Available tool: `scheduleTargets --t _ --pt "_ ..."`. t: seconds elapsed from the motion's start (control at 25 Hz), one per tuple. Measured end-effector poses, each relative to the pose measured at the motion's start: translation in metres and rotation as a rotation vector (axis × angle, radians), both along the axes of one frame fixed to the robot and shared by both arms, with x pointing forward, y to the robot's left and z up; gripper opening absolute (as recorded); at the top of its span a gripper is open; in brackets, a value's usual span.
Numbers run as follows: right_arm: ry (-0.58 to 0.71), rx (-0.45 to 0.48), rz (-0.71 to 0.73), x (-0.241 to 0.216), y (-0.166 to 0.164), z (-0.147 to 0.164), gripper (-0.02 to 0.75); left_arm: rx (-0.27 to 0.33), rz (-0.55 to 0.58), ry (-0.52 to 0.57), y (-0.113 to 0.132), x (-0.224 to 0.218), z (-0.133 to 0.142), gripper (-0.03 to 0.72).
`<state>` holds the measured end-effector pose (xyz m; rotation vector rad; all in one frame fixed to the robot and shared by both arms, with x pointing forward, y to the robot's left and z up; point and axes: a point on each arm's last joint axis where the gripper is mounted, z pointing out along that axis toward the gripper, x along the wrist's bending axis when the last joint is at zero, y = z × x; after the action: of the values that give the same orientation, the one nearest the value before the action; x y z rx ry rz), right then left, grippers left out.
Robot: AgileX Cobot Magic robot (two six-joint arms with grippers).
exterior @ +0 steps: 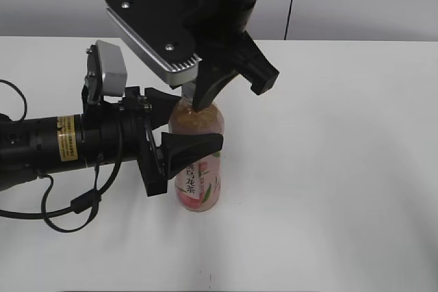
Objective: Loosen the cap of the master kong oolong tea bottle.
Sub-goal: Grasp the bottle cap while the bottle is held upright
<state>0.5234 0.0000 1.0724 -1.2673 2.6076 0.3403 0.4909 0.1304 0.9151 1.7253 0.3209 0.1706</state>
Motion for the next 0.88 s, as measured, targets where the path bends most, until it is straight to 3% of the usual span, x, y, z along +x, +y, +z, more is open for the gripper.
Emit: scheduleTargets --t 0.88 --pt "-0.002 0.002 -0.045 0.0009 0.0001 0.0002 0.316 -0.002 0.007 0.006 0.0002 0.0005 0.0 0.465"
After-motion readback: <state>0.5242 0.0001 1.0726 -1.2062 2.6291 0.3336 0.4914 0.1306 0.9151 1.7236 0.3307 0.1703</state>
